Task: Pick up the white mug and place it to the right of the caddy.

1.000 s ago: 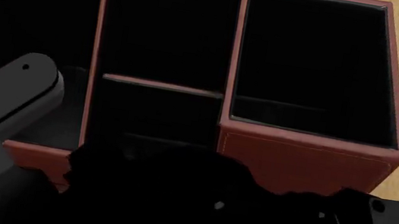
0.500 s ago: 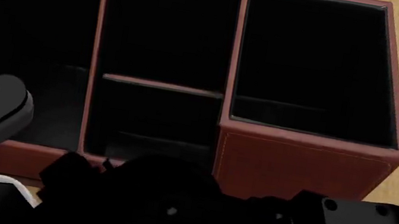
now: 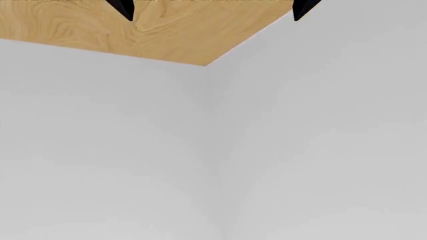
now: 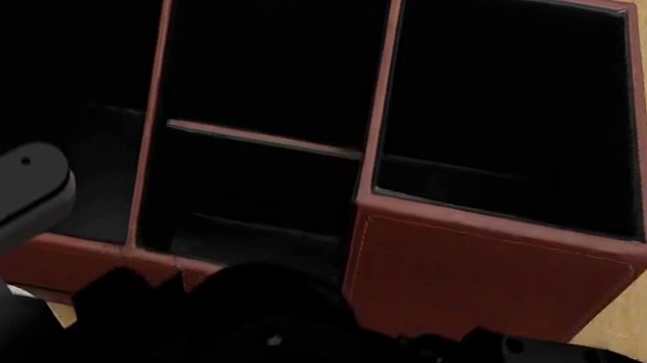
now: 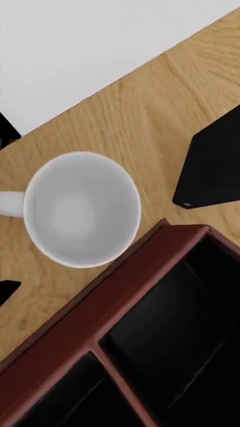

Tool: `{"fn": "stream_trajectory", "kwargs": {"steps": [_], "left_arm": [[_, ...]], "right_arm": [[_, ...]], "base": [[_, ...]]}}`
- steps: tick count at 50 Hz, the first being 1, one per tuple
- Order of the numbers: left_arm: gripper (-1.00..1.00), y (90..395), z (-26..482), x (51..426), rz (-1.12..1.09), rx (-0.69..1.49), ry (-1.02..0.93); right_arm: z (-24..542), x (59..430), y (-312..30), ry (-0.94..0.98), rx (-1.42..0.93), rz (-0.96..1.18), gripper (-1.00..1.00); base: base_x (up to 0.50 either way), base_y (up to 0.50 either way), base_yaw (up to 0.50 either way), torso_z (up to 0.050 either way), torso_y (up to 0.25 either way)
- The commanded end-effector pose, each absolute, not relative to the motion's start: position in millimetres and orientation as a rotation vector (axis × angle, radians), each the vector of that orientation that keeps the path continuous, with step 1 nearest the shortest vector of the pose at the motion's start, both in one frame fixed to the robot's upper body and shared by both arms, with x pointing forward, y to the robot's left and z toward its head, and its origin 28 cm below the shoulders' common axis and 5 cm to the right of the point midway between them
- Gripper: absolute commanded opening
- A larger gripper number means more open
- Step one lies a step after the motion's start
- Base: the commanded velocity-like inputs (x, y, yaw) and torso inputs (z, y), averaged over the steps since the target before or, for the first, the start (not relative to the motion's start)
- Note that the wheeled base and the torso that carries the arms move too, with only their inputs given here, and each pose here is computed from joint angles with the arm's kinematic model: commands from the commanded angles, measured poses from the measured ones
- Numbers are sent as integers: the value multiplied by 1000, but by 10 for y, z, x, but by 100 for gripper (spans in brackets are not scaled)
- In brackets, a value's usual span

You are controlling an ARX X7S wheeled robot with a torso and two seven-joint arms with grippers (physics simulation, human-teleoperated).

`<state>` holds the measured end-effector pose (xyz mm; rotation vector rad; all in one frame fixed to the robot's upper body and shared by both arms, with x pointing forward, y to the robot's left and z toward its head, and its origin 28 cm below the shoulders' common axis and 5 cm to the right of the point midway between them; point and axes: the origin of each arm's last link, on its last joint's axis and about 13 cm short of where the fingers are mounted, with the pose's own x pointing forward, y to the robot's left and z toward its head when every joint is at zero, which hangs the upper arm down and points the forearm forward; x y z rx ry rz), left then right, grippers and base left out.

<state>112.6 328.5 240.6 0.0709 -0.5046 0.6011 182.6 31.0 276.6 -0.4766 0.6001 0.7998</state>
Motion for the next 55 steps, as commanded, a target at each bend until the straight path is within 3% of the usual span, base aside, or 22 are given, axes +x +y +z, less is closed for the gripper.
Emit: {"fn": "stream_trajectory", "kwargs": {"steps": [1, 55], "left_arm": [[100, 3301, 2370, 1138, 601, 72, -497], [100, 3302, 2356, 1187, 580, 70, -492]], "right_arm": [[2701, 1845, 340, 634, -442, 814, 100], [2396, 1945, 349, 754, -343, 797, 100]], "base": [[0, 0, 0, 0, 0], [0, 0, 0, 0, 0]]}}
